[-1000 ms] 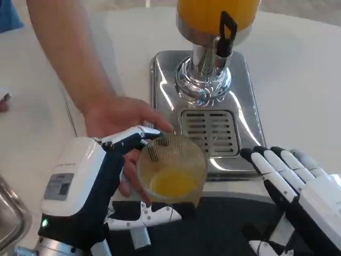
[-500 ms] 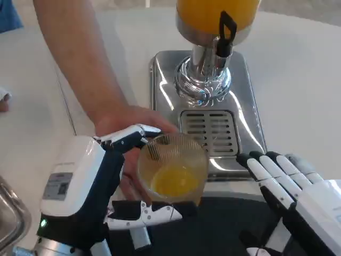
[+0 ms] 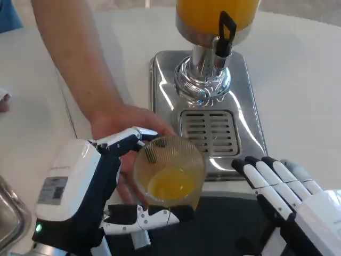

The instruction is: Grasp the cup under the faucet to collect the drink, then remove the cup.

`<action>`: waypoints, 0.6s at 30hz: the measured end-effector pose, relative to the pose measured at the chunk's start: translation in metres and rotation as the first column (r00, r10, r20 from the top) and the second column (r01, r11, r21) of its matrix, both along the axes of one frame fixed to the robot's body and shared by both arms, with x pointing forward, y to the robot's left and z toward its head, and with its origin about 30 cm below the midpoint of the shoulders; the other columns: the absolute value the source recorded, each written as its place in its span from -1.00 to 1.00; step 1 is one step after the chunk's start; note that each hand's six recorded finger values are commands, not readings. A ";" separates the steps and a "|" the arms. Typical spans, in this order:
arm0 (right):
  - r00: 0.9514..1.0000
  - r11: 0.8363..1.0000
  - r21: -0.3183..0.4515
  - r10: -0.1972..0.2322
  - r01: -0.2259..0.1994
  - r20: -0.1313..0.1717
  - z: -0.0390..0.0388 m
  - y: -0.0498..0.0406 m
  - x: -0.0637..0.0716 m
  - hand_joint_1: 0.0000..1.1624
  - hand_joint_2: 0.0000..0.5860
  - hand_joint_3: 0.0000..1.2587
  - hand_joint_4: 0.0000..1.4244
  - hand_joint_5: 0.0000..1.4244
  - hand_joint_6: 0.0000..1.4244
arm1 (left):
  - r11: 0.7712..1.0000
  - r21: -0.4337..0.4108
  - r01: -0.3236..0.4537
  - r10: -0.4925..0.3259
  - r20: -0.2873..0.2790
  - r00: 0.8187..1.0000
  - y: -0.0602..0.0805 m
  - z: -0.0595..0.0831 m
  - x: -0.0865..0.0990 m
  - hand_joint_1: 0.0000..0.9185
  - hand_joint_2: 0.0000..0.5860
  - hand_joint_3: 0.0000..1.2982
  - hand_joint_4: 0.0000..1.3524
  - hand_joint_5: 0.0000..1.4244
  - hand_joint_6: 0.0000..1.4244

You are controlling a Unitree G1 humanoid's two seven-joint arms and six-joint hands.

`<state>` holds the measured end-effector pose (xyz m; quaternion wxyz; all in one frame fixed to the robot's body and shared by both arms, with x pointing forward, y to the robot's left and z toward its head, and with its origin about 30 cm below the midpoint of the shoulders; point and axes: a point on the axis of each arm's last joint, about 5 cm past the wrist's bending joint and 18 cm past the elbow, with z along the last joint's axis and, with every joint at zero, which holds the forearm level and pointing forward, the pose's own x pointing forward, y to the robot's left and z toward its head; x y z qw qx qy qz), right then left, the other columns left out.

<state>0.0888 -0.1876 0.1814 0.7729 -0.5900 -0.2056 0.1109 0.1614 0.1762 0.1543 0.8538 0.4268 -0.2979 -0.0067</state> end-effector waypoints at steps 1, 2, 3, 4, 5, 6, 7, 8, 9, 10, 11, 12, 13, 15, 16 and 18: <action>1.000 1.000 0.005 0.002 -0.003 0.006 -0.0004 0.0003 -0.001 -0.70 0.75 -1.00 -1.00 -1.00 -1.00 | 1.000 -0.001 -0.001 0.001 0.000 1.000 0.000 0.000 -0.001 0.31 -1.00 0.57 0.81 1.00 1.00; 1.000 1.000 0.008 0.006 -0.006 0.010 -0.0008 0.0005 -0.002 -0.71 0.76 -1.00 -1.00 -1.00 -1.00 | 1.000 -0.002 0.000 0.000 0.004 1.000 0.000 0.001 -0.001 0.31 -1.00 0.57 0.81 1.00 1.00; 1.000 1.000 0.009 0.009 -0.009 0.012 -0.0009 0.0007 -0.002 -0.73 0.80 -1.00 -1.00 -1.00 -1.00 | 1.000 -0.003 0.001 -0.001 0.006 1.000 0.000 0.002 -0.001 0.31 -1.00 0.57 0.81 1.00 1.00; 1.000 1.000 0.014 0.012 -0.012 0.018 -0.0013 0.0009 -0.003 -0.73 0.81 -1.00 -1.00 -1.00 -1.00 | 1.000 -0.004 0.004 -0.004 0.009 1.000 -0.001 0.002 -0.002 0.31 -1.00 0.57 0.81 1.00 1.00; 1.000 1.000 0.017 0.014 -0.015 0.023 -0.0015 0.0011 -0.004 -0.74 0.82 -1.00 -1.00 -1.00 -1.00 | 1.000 -0.004 0.005 -0.005 0.009 1.000 -0.001 0.002 -0.002 0.31 -1.00 0.57 0.81 1.00 1.00; 1.000 1.000 0.020 0.016 -0.017 0.027 -0.0018 0.0013 -0.004 -0.74 0.82 -1.00 -1.00 -1.00 -1.00 | 1.000 -0.004 0.005 -0.005 0.007 1.000 -0.001 0.002 -0.002 0.31 -1.00 0.57 0.81 1.00 1.00; 0.999 1.000 0.023 0.018 -0.019 0.029 -0.0020 0.0016 -0.005 -0.74 0.82 -1.00 -1.00 -1.00 -1.00 | 1.000 -0.005 0.005 -0.005 0.005 1.000 -0.001 0.002 -0.003 0.31 -1.00 0.57 0.81 1.00 1.00; 0.999 0.999 0.026 0.019 -0.020 0.031 -0.0022 0.0019 -0.005 -0.78 0.85 -1.00 -1.00 -1.00 -1.00 | 1.000 -0.006 0.003 -0.003 0.003 1.000 0.000 0.001 -0.003 0.31 -1.00 0.57 0.81 1.00 1.00; 0.999 0.999 0.028 0.020 -0.021 0.033 -0.0024 0.0021 -0.005 -0.79 0.85 -1.00 -1.00 -1.00 -1.00 | 1.000 -0.007 0.002 -0.002 0.001 1.000 0.000 0.001 -0.003 0.31 -1.00 0.56 0.81 1.00 1.00; 0.999 0.999 0.030 0.021 -0.022 0.034 -0.0025 0.0022 -0.005 -0.79 0.85 -1.00 -1.00 -1.00 -1.00 | 1.000 -0.007 0.002 -0.002 0.001 1.000 0.000 0.001 -0.003 0.31 -1.00 0.56 0.81 1.00 1.00; 0.999 0.999 0.030 0.021 -0.022 0.035 -0.0025 0.0023 -0.005 -0.80 0.85 -1.00 -1.00 -1.00 -1.00 | 1.000 -0.008 0.002 -0.002 0.001 1.000 -0.001 0.001 -0.003 0.31 -1.00 0.56 0.81 1.00 1.00; 0.999 0.999 0.032 0.020 -0.022 0.035 -0.0025 0.0025 -0.005 -0.80 0.85 -1.00 -1.00 -1.00 -1.00 | 1.000 -0.009 0.002 -0.002 0.001 1.000 -0.001 0.001 -0.003 0.31 -1.00 0.56 0.81 1.00 1.00; 0.999 0.999 0.033 0.020 -0.021 0.035 -0.0026 0.0026 -0.005 -0.80 0.85 -1.00 -1.00 -1.00 -1.00 | 1.000 -0.008 0.003 -0.003 0.000 1.000 -0.001 0.001 -0.003 0.31 -1.00 0.56 0.81 1.00 1.00; 0.999 0.999 0.034 0.020 -0.022 0.036 -0.0026 0.0027 -0.005 -0.81 0.84 -1.00 -1.00 -1.00 -1.00 | 1.000 -0.007 0.004 -0.004 -0.002 1.000 -0.001 0.001 -0.003 0.31 -1.00 0.55 0.81 1.00 1.00; 0.999 0.999 0.034 0.021 -0.022 0.036 -0.0026 0.0028 -0.005 -0.81 0.84 -1.00 -1.00 -1.00 -1.00 | 1.000 -0.006 0.005 -0.005 -0.003 1.000 -0.001 0.001 -0.003 0.31 -1.00 0.56 0.81 1.00 1.00; 0.999 0.999 0.034 0.021 -0.022 0.036 -0.0026 0.0028 -0.005 -0.81 0.84 -1.00 -1.00 -1.00 -1.00 | 1.000 -0.007 0.005 -0.005 -0.004 1.000 -0.001 0.001 -0.003 0.31 -1.00 0.56 0.81 1.00 1.00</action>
